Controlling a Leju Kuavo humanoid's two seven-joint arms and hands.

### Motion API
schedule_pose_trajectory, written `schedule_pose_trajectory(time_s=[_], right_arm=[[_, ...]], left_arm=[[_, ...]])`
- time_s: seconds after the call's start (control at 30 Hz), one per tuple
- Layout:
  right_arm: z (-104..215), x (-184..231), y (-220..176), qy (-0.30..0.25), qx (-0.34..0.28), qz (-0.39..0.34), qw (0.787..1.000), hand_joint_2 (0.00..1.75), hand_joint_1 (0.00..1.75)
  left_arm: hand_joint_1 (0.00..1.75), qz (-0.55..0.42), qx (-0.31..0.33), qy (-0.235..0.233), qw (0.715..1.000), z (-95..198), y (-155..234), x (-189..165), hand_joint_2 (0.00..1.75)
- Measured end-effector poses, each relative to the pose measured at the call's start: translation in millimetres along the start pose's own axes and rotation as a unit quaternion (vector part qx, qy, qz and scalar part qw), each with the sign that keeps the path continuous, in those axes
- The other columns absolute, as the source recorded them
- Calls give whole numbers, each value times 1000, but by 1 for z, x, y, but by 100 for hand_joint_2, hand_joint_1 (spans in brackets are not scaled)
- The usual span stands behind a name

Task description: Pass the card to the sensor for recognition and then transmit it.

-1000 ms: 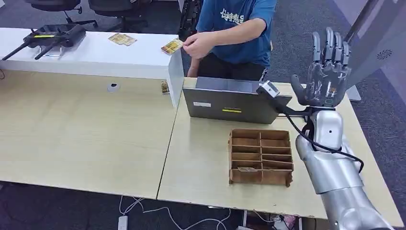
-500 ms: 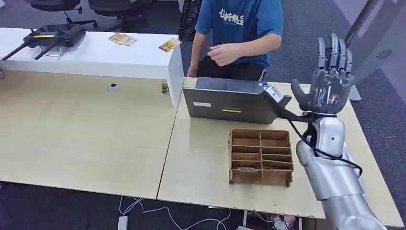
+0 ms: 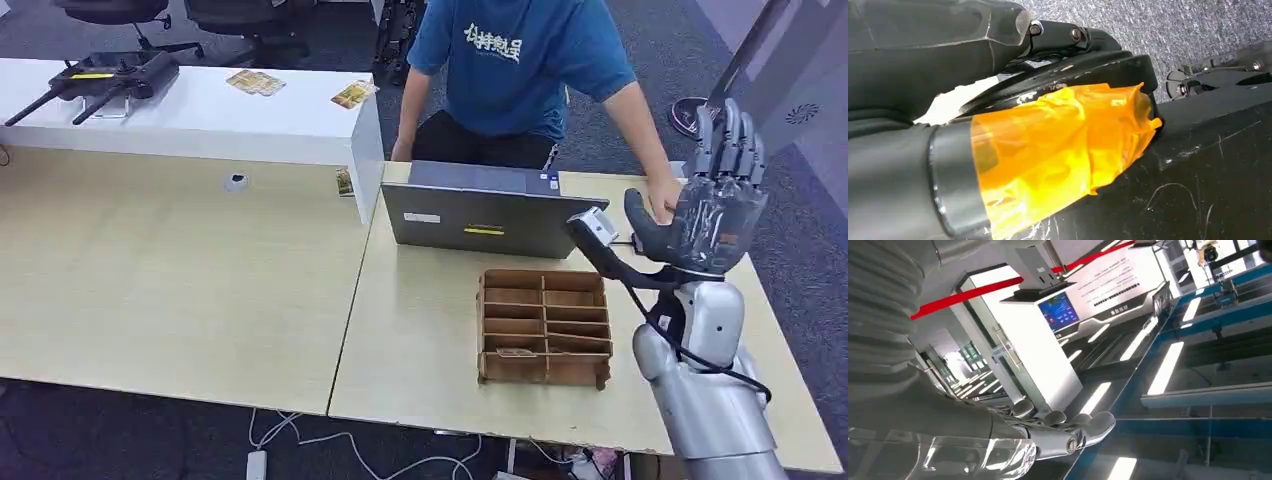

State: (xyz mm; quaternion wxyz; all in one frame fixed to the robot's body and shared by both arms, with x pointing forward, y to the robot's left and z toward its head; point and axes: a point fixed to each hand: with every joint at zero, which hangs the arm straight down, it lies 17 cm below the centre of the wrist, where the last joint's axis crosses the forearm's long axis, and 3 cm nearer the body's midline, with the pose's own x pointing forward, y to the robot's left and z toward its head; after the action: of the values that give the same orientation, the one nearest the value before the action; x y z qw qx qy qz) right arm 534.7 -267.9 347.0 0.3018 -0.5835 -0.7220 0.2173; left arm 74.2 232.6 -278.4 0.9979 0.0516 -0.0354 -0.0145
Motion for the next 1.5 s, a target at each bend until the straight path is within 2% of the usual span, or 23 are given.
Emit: schedule_pose_trajectory(time_s=[0.2,0.57,0.9,1.03,1.5], right_arm=[[5,-5,-1,10,6,-31,999,175,0],[37,-38,-3,39,26,-80,996,175,0],[45,-51,-9,43,26,-78,996,175,0],[49,-57,-13,52,20,-98,994,175,0],[98,-86,-33,71,13,-97,993,175,0]], left_arm=[[0,4,0,0,1000,0,0,0,0],[0,16,0,-3,1000,0,0,0,0],[0,17,-1,-4,1000,0,0,0,0],[0,20,-1,-4,1000,0,0,0,0],[0,32,0,-5,999,0,0,-1,0]])
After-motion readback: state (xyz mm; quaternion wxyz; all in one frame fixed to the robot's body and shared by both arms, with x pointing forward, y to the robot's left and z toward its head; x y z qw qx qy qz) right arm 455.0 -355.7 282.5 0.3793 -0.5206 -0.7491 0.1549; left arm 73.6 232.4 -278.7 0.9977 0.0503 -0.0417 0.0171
